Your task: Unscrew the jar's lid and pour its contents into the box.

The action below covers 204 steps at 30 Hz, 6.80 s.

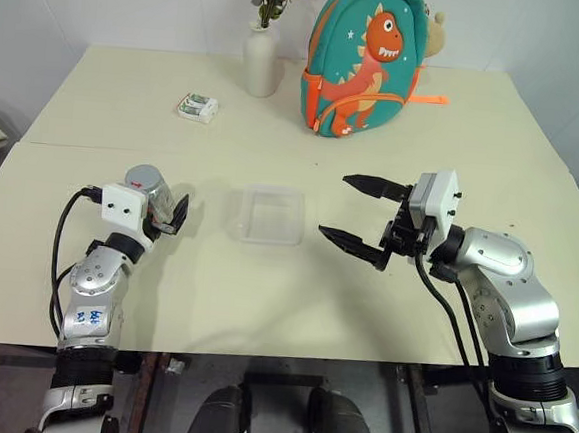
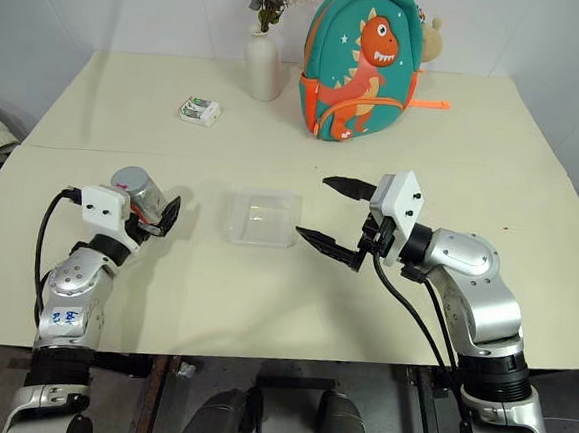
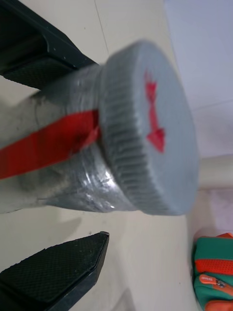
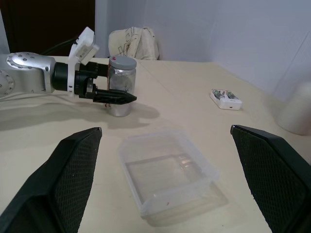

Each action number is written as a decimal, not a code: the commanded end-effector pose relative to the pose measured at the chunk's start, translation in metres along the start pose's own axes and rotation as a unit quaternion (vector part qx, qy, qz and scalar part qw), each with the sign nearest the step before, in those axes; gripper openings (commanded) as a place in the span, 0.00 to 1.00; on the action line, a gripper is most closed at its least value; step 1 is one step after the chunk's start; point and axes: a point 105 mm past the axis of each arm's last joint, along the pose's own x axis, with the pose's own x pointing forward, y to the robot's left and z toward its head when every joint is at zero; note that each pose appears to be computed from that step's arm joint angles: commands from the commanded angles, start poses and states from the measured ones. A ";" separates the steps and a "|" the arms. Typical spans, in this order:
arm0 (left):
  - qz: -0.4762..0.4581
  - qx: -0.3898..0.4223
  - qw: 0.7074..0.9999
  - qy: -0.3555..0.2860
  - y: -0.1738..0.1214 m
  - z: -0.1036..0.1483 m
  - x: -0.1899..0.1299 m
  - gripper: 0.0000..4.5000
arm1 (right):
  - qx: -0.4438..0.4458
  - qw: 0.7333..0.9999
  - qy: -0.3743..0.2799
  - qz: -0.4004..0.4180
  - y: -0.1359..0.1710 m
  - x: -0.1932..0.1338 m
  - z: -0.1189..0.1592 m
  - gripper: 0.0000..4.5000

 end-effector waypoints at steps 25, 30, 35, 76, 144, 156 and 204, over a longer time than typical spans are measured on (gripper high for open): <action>-0.321 0.007 0.941 -0.103 -0.090 0.102 0.023 0.46 | 0.011 0.999 -0.044 -0.004 0.004 0.035 0.046 1.00; -0.387 0.007 0.916 -0.105 -0.112 0.117 0.027 0.46 | 0.028 0.999 -0.012 -0.025 0.000 0.066 0.053 1.00; -0.408 -0.004 0.906 -0.113 -0.126 0.122 0.030 0.46 | 0.060 0.997 0.008 -0.051 -0.001 0.089 0.055 1.00; -0.594 -0.041 0.795 -0.114 -0.184 0.125 -0.007 0.46 | 0.062 0.975 -0.001 0.211 0.013 0.073 0.059 0.58; -0.563 -0.061 0.813 -0.136 -0.163 0.132 -0.008 0.46 | 0.130 0.983 -0.005 0.133 -0.040 0.003 0.040 1.00; -0.573 -0.063 0.806 -0.136 -0.168 0.133 -0.006 0.46 | 0.075 0.981 -0.011 0.177 -0.006 0.057 0.054 1.00; -0.568 -0.066 0.810 -0.128 -0.164 0.129 -0.007 0.46 | 0.082 0.980 -0.012 0.179 -0.006 0.049 0.067 1.00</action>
